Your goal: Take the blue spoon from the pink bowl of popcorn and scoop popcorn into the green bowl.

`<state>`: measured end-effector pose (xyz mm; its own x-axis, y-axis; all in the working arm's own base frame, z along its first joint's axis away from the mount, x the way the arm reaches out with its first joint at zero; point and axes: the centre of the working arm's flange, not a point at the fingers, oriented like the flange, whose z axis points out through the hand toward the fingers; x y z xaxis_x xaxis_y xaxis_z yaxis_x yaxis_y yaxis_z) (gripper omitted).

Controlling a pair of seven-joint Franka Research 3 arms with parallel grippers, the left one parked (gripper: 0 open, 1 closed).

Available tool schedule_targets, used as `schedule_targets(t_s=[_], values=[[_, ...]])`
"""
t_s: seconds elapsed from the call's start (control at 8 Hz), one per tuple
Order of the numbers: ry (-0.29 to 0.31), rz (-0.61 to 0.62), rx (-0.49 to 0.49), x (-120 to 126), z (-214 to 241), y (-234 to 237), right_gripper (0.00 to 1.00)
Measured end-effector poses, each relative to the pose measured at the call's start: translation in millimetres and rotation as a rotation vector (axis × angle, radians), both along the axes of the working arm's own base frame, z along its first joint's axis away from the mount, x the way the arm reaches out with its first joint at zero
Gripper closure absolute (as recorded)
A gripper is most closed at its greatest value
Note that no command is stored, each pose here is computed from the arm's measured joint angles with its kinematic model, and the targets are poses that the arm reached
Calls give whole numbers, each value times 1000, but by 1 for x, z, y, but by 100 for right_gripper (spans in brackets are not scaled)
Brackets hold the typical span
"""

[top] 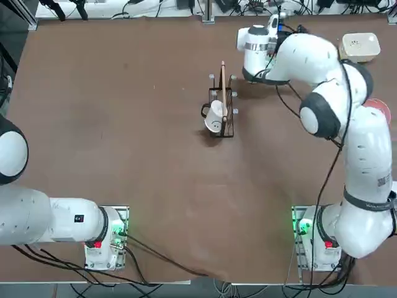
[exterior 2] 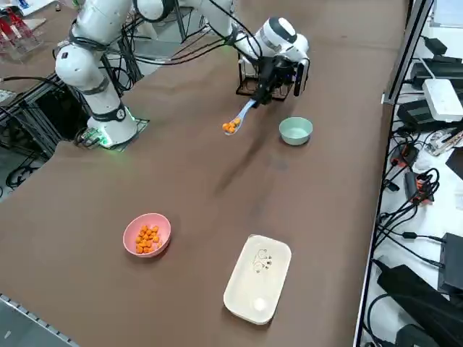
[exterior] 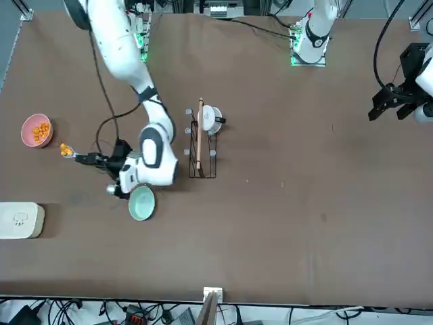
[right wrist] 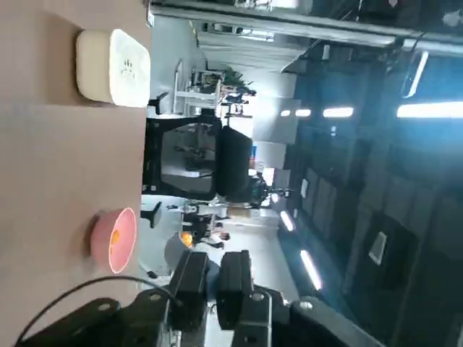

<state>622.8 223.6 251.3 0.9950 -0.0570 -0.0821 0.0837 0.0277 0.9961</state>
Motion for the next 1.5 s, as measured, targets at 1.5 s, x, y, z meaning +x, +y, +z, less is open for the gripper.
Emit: schedule_targets(t_s=[1.5], values=[[-54, 154, 191, -32, 38, 149, 89]])
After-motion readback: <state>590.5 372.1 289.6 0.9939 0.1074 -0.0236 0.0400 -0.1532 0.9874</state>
